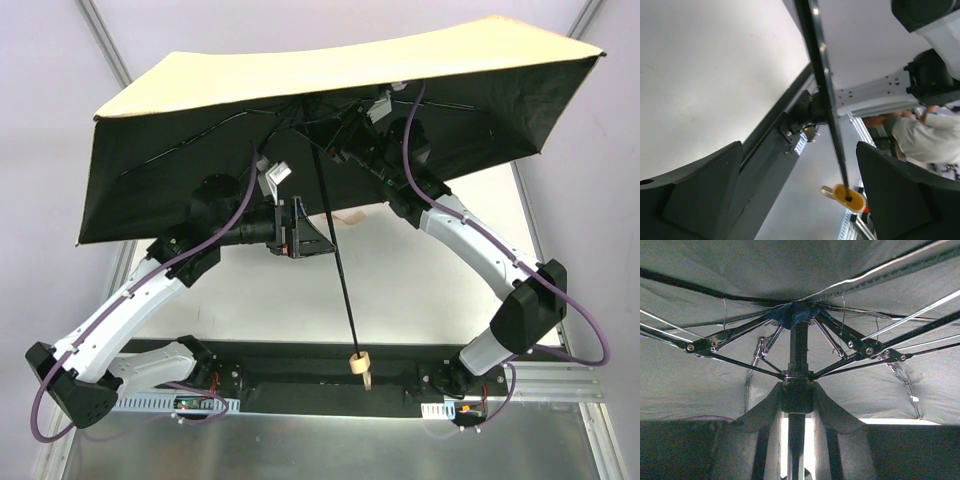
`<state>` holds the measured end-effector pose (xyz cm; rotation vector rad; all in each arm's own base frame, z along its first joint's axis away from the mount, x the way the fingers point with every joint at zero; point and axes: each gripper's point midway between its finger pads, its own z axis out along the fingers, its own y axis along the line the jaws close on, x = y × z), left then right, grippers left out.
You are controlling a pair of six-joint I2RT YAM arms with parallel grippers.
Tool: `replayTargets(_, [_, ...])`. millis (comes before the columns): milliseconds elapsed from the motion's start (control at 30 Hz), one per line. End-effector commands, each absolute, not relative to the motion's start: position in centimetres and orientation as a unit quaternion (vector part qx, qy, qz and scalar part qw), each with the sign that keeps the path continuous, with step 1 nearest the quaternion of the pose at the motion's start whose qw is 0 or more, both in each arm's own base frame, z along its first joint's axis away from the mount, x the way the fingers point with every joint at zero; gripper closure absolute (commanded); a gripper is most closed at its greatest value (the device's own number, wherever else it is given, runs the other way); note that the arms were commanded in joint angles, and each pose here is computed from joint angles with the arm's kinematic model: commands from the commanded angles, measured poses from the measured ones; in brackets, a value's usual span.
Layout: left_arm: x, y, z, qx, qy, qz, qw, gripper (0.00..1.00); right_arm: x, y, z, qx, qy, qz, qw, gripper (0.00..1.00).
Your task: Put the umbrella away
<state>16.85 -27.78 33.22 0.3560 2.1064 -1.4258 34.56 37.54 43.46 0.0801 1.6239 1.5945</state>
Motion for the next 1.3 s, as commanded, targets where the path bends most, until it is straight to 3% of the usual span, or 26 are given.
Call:
replayTargets(0, [15.4,-29.2,36.7,0.186,0.720,-0.611,0.270,0.06,33.3,37.2,48.7,-0.013,0.579,0.672,0.462,1.00])
replayTargets(133, [16.1,-29.6,35.1,0.170,0.737,-0.605,0.249,0.17,32.7,37.5,49.5,-0.012,0.571,0.676,0.465,1.00])
replayTargets(300, [17.3,-29.3,33.6,0.149,0.748,-0.584,0.277,0.26,32.1,37.0,50.5,0.008,0.561,0.676,0.478,1.00])
replayTargets(467, [17.9,-29.6,33.1,0.169,0.745,-0.576,0.291,0.27,31.2,37.1,51.4,0.016,0.552,0.678,0.485,1.00])
replayTargets(667, [18.4,-28.6,32.3,0.162,0.754,-0.548,0.323,1.00,31.4,36.3,50.4,0.038,0.570,0.655,0.494,1.00])
replayTargets(700, [18.3,-28.3,32.1,0.163,0.755,-0.543,0.330,1.00,31.9,36.0,49.4,0.051,0.591,0.641,0.487,0.99])
replayTargets(867, [18.0,-27.8,31.4,0.165,0.763,-0.533,0.326,1.00,33.0,35.0,45.8,0.098,0.635,0.602,0.474,0.48])
replayTargets(900, [17.8,-27.9,31.3,0.169,0.764,-0.537,0.317,1.00,33.5,35.0,45.3,0.110,0.638,0.599,0.471,0.44])
replayTargets(1100, [17.8,-28.0,30.7,0.166,0.781,-0.525,0.296,1.00,35.2,36.2,45.8,0.087,0.647,0.588,0.478,0.26])
replayTargets(1267, [18.1,-28.0,31.0,0.161,0.788,-0.519,0.289,1.00,36.1,37.3,46.2,0.050,0.665,0.564,0.487,0.25])
